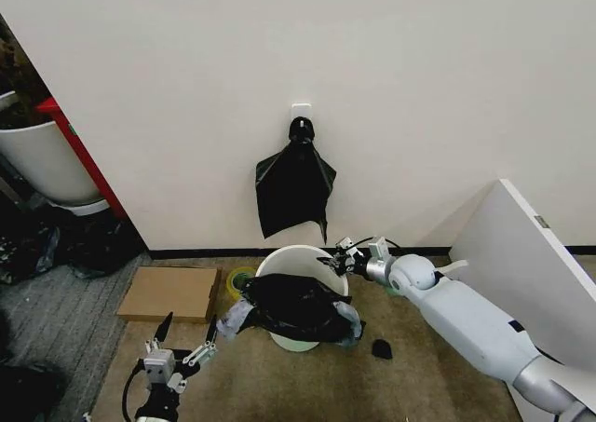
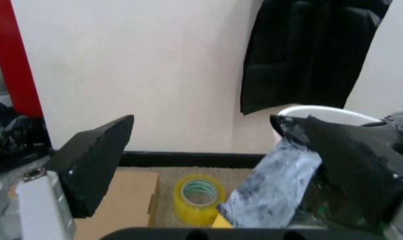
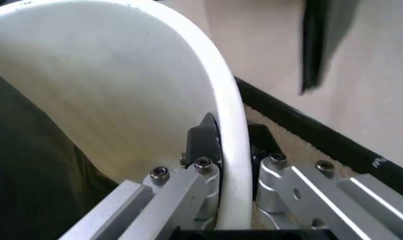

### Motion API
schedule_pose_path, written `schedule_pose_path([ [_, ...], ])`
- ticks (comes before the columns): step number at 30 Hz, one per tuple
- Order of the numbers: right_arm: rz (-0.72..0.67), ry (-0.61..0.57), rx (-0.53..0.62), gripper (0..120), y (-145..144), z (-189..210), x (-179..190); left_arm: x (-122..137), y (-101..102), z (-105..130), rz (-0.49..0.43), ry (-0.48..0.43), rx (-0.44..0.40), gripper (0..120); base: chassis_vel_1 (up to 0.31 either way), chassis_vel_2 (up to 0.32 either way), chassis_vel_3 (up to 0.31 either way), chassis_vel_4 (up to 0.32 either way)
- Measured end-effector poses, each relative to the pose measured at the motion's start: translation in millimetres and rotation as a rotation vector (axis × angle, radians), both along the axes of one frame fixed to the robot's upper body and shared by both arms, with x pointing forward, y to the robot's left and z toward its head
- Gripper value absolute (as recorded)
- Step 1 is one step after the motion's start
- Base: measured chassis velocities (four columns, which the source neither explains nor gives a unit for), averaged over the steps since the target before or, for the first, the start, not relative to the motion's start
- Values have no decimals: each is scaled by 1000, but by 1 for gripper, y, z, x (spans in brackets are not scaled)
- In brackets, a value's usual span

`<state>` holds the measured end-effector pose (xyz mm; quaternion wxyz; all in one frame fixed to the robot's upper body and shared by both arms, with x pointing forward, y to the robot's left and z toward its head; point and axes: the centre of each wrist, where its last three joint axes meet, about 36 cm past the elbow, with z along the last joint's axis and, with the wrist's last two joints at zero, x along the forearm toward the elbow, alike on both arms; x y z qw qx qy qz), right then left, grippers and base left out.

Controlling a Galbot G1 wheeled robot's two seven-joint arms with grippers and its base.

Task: Place the garbage bag over the trash bin.

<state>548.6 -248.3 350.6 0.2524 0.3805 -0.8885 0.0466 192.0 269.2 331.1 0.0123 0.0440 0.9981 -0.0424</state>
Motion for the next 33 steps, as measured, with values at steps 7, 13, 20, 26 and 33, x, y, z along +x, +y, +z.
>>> schedule_pose_path([
  [7, -141, 20, 40, 3, -14, 12, -24, 2, -4, 1, -1, 3, -12, 100, 0, 0, 0, 0],
  [13, -277, 43, 47, 2, -30, 22, -61, 4, -6, 1, -3, 3, -17, 100, 0, 0, 0, 0],
  [20, -504, 90, 94, 2, -30, 38, -107, 6, -12, 4, -24, 5, -28, 100, 0, 0, 0, 0],
  [26, -675, 111, 190, 2, -5, 58, -137, 7, -13, 8, -40, 1, -27, 100, 0, 0, 0, 0],
  [33, -800, 113, 234, 2, 26, 69, -166, 7, -14, 10, -56, 3, -24, 100, 0, 0, 0, 0],
])
